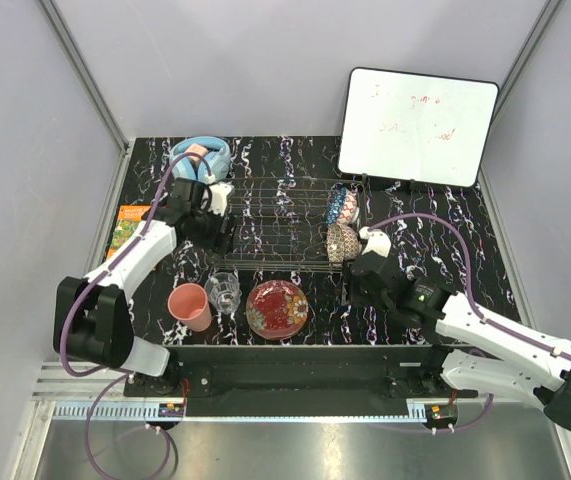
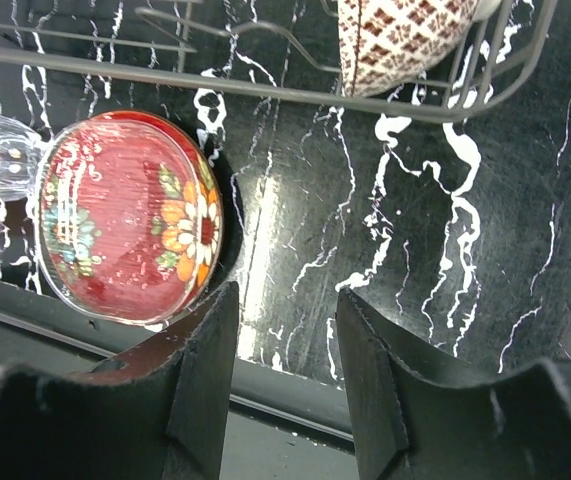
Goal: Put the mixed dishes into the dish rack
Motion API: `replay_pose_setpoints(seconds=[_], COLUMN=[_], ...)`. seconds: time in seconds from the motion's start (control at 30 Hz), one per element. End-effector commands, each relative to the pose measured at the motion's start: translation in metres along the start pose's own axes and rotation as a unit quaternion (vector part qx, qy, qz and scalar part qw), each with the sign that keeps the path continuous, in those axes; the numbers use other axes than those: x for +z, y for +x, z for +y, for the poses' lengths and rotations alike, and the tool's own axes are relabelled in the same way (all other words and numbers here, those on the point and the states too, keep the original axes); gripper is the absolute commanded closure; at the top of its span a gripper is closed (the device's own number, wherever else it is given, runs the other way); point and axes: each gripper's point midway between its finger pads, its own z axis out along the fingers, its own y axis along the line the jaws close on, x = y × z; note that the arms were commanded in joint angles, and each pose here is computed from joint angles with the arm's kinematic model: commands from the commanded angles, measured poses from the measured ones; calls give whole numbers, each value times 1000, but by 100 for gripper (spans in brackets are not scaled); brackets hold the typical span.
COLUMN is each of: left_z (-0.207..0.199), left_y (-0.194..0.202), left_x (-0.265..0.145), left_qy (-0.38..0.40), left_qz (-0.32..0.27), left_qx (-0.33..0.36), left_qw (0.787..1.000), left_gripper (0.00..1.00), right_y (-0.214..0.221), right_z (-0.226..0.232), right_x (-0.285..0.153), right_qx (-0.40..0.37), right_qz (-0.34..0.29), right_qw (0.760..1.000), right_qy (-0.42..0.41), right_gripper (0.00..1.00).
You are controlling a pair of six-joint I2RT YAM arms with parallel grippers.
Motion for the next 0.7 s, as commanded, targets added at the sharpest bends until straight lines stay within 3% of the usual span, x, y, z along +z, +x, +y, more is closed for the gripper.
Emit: replay_pose_setpoints(seconds=[0.0, 0.43, 0.67], left_z=[-15, -58, -25], left_y=[-26, -23, -25], left_x=[-2, -13, -32], left_qy=[21, 86, -2], left_qz=[-28, -19, -32], left_qx=[17, 51, 76], left_qw=[999, 995, 997], left_gripper=[23, 24, 21], right_y=[-1, 6, 15], right_z=[0, 0, 35], right_x=[-2, 6, 24], right_qx=[10, -10, -40], right_qz=[-12, 7, 49], right_qw=[1000, 1000, 996], right_qy=[-7, 0, -62], right_gripper=[48, 49, 55])
